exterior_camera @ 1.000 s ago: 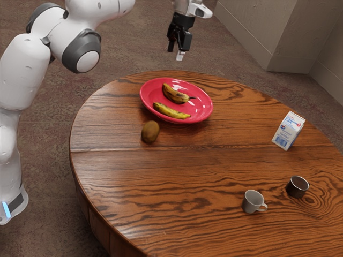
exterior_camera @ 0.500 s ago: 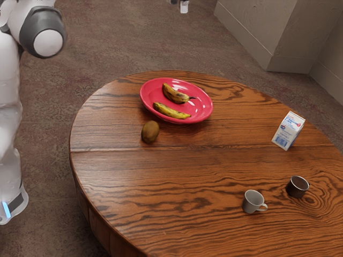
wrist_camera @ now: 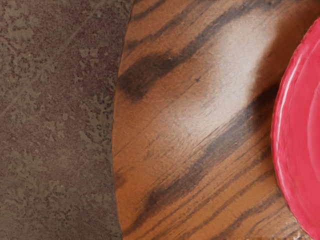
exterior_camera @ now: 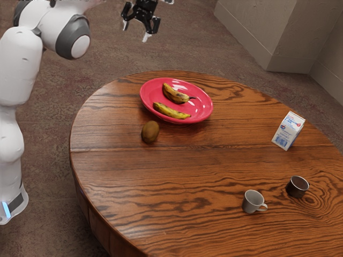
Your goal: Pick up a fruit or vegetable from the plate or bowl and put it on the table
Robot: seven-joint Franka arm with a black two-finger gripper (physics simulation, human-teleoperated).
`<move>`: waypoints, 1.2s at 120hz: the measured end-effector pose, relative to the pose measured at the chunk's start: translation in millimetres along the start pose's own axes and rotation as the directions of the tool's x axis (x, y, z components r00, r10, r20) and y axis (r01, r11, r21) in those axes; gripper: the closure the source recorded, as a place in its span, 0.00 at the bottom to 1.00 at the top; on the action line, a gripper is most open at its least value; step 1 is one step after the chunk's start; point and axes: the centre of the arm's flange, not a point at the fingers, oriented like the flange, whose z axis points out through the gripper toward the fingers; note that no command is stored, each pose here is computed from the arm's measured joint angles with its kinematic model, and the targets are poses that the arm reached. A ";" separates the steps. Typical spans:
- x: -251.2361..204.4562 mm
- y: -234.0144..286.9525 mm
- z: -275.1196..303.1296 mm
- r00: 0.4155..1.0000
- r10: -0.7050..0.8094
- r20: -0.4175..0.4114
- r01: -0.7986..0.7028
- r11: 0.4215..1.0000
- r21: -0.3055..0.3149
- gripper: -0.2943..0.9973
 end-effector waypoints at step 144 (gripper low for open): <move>-84.2 229.6 -4.5 0.532 0.846 -0.008 -0.833 0.526 0.170 0.23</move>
